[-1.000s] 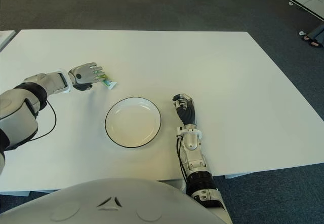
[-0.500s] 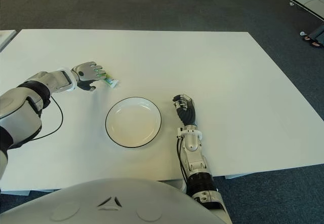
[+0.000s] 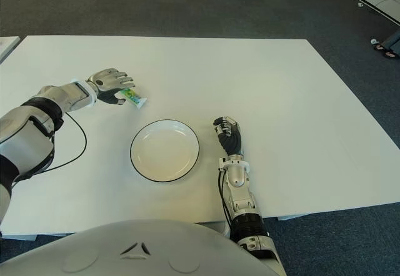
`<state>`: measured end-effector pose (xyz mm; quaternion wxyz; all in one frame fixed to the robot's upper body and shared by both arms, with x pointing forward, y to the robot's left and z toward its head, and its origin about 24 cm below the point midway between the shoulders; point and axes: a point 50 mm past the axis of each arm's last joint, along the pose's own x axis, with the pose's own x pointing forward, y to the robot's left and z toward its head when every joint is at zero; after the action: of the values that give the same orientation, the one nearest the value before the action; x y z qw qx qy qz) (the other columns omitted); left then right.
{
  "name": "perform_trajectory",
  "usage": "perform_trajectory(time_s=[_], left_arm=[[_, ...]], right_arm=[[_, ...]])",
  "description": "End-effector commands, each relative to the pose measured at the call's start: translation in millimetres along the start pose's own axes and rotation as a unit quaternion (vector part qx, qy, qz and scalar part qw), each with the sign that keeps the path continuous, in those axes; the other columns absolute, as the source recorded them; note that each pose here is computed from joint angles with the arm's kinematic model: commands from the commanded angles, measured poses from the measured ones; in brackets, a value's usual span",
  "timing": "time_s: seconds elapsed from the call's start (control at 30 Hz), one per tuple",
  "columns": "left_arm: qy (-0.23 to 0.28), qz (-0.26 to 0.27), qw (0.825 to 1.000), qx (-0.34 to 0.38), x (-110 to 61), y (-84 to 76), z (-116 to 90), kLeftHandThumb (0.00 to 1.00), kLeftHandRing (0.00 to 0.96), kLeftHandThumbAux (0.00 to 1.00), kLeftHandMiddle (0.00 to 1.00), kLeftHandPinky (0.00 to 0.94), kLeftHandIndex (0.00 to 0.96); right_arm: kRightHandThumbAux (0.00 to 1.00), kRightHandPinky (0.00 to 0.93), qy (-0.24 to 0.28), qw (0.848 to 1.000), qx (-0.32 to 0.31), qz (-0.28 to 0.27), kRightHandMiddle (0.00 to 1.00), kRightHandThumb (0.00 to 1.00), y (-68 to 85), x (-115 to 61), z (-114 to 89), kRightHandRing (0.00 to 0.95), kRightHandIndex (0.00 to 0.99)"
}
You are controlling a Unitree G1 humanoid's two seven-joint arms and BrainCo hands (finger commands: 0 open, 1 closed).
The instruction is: Put the toothpaste on the table into the plate.
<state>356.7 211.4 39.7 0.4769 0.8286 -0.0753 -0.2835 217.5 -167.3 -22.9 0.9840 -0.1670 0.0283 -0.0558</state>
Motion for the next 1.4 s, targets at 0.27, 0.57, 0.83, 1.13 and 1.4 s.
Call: perform_trajectory(time_s=[0.27,0.57,0.83,1.13,1.4], left_arm=[[0.045,0.033,0.996,-0.067,0.6,13.7,-12.9,0.520,0.000,0.263,0.000,0.000,0.000],[0.091,0.000,0.989,-0.120,3.2,8.5,-14.5,0.535,0.000,0.233,0.000,0.000,0.000],[0.101,-0.010,0.985,-0.143,5.8,8.1,-12.1,0.541,0.000,0.225,0.000,0.001,0.000],[0.101,-0.022,0.982,-0.156,10.4,8.3,-5.8,0.533,0.000,0.202,0.000,0.000,0.000],[0.100,-0.048,0.980,-0.166,12.4,4.0,-0.2,0.547,0.000,0.210,0.000,0.013,0.000]], right_arm=[[0.738,0.514,0.025,1.000,-0.002,0.002,0.466,0.707,1.6,0.1,-5.9,0.476,0.420],[0.738,0.538,0.020,1.000,-0.007,0.006,0.468,0.707,1.1,-0.5,-4.4,0.492,0.419],[0.738,0.532,0.012,1.000,-0.015,0.009,0.473,0.706,-0.2,-1.6,-3.0,0.512,0.418],[0.739,0.509,0.003,1.000,-0.023,0.009,0.481,0.704,-2.2,-2.9,-1.5,0.521,0.418],[0.741,0.525,-0.001,1.000,-0.026,0.006,0.487,0.698,-4.2,-4.2,0.6,0.521,0.420]])
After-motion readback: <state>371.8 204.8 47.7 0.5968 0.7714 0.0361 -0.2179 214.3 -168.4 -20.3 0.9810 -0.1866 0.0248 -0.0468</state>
